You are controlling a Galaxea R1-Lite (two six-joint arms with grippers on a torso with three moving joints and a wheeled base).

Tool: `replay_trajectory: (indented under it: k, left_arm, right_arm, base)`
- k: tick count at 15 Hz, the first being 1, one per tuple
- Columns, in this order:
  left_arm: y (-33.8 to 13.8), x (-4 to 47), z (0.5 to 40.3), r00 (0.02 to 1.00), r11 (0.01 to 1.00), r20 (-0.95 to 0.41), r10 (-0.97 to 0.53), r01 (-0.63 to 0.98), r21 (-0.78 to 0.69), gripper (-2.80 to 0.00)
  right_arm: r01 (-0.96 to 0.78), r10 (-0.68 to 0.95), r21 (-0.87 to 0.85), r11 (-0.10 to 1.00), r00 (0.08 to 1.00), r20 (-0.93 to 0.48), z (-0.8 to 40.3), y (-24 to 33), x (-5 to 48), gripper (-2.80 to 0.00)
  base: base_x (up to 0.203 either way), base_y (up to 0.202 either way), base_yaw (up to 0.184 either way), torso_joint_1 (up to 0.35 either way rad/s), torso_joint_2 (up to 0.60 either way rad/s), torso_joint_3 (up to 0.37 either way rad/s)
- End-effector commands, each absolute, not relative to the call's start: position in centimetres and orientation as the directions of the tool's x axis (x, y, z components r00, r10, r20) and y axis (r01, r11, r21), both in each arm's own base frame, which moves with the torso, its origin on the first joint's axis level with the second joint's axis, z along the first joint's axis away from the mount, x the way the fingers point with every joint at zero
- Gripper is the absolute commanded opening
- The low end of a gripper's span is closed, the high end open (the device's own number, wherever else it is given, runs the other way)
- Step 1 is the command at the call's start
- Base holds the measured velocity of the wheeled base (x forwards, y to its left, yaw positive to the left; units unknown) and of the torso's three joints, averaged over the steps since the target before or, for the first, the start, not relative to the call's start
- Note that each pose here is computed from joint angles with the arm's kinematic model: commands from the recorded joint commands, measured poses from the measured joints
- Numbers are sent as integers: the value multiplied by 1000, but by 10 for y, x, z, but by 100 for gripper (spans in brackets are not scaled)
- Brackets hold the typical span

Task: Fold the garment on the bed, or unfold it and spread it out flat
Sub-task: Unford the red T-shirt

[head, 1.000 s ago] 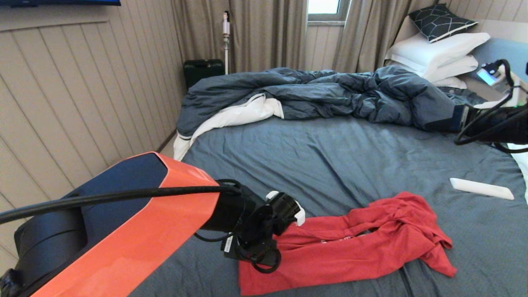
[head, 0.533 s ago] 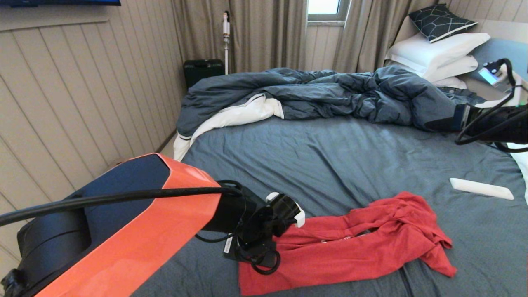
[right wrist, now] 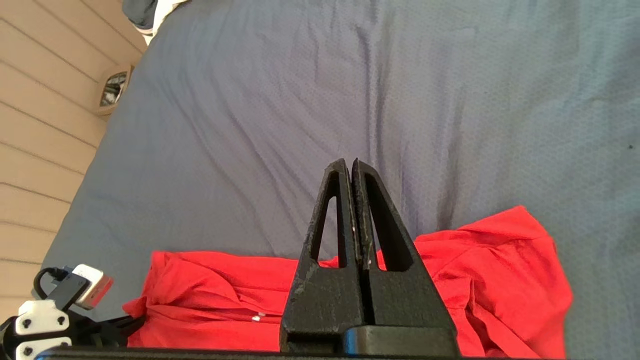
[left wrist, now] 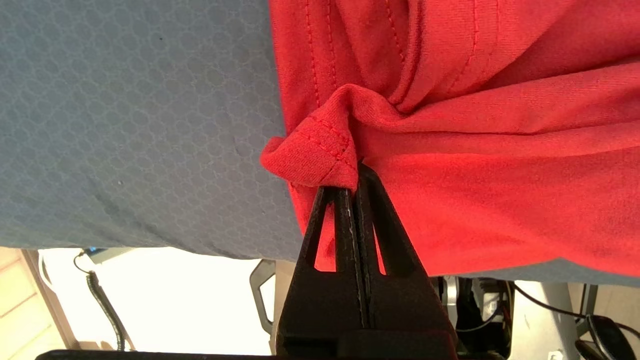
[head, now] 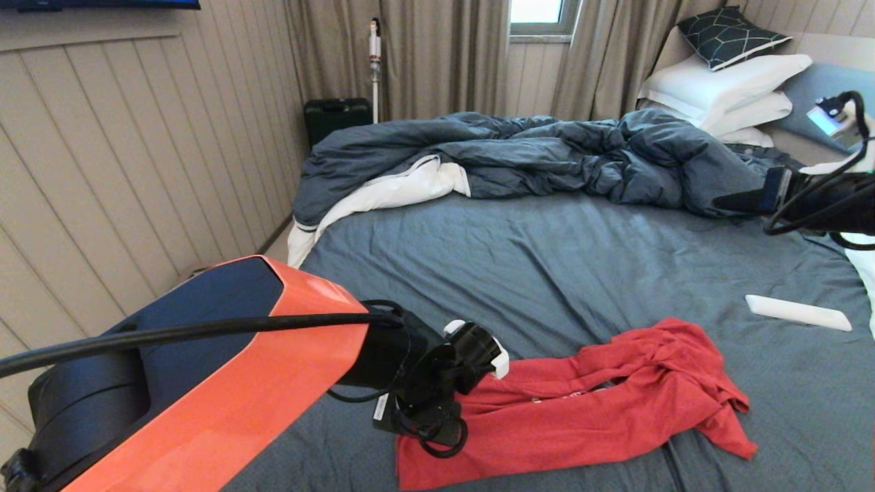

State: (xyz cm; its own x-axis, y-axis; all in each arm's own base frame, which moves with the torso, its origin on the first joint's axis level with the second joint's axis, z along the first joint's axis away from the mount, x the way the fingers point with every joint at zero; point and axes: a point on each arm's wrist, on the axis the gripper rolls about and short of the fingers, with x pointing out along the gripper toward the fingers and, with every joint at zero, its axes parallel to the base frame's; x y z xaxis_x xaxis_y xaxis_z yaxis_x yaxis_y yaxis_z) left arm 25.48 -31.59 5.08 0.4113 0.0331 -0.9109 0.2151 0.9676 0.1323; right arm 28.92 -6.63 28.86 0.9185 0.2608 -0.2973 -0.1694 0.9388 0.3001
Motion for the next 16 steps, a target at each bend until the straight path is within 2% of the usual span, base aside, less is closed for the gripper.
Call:
replay_trajectory:
  k: [1, 7, 12, 16]
  left_arm:
    - [-315, 254, 53, 413, 969, -910, 36, 208, 133, -280]
    - [-275, 274, 73, 395, 988, -915, 85, 84, 128, -280]
    - [-246, 266, 68, 326, 988, -938, 120, 57, 146, -280]
    - [-228, 266, 82, 331, 992, -937, 113, 22, 128, -280]
  right_arm:
    - [-172, 264, 302, 938, 917, -298, 288, -66, 289, -280]
    - [-190, 285, 310, 932, 911, -297, 287, -66, 289, -280]
    - [-192, 288, 311, 931, 910, -299, 287, -66, 291, -280]
    - [-194, 291, 313, 930, 907, -304, 285, -65, 293, -280]
  base:
    - [0, 0, 0, 0, 0, 0]
    - [0, 0, 0, 0, 0, 0]
    - [0, 0, 0, 0, 0, 0]
    - [0, 0, 0, 0, 0, 0]
